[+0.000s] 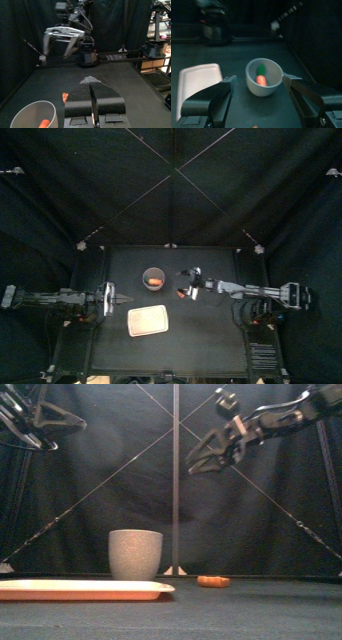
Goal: Pick the carrot then place it in the grey bowl
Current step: Drop carrot in the grey bowl and return to neutral
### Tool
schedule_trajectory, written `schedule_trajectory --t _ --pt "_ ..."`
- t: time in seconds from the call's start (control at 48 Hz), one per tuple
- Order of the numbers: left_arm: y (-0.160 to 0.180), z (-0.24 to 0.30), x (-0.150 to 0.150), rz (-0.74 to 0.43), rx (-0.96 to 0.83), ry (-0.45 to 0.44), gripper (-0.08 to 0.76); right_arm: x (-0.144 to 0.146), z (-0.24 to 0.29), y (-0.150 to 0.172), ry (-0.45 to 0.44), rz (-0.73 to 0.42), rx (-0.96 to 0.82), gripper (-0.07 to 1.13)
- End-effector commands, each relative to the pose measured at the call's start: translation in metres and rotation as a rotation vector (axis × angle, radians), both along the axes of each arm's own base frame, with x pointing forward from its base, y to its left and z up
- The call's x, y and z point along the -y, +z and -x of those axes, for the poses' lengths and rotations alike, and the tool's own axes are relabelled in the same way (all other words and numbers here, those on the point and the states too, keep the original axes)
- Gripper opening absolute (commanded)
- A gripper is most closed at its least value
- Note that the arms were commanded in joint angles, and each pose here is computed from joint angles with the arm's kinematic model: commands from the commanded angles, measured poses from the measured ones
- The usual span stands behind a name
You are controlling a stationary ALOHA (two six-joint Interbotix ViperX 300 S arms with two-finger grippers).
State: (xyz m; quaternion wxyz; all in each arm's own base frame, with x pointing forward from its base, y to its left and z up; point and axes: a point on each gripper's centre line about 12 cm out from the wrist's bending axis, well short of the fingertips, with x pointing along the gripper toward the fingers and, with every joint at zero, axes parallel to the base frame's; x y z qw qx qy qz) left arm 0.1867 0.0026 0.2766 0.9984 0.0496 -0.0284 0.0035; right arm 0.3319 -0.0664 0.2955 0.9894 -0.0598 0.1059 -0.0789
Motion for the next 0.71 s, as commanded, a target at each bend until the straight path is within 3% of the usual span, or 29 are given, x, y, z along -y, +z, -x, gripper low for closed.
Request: schedule_trajectory --t 0.021,0.292,0.708 --pt "0.006 0.0 -0.001 -0.013 0.02 0.004 -0.039 -0.03 0.036 0.019 0.078 0.005 0.121 1.04" --pt "0.005 0.001 -0.001 -0.023 0.019 0.006 -0.039 -0.07 0.098 0.021 0.209 -0.006 0.223 1.04" --pt "0.002 0.002 -0.005 -0.023 0.013 0.029 -0.039 -0.074 0.147 -0.004 0.228 0.001 0.276 1.04"
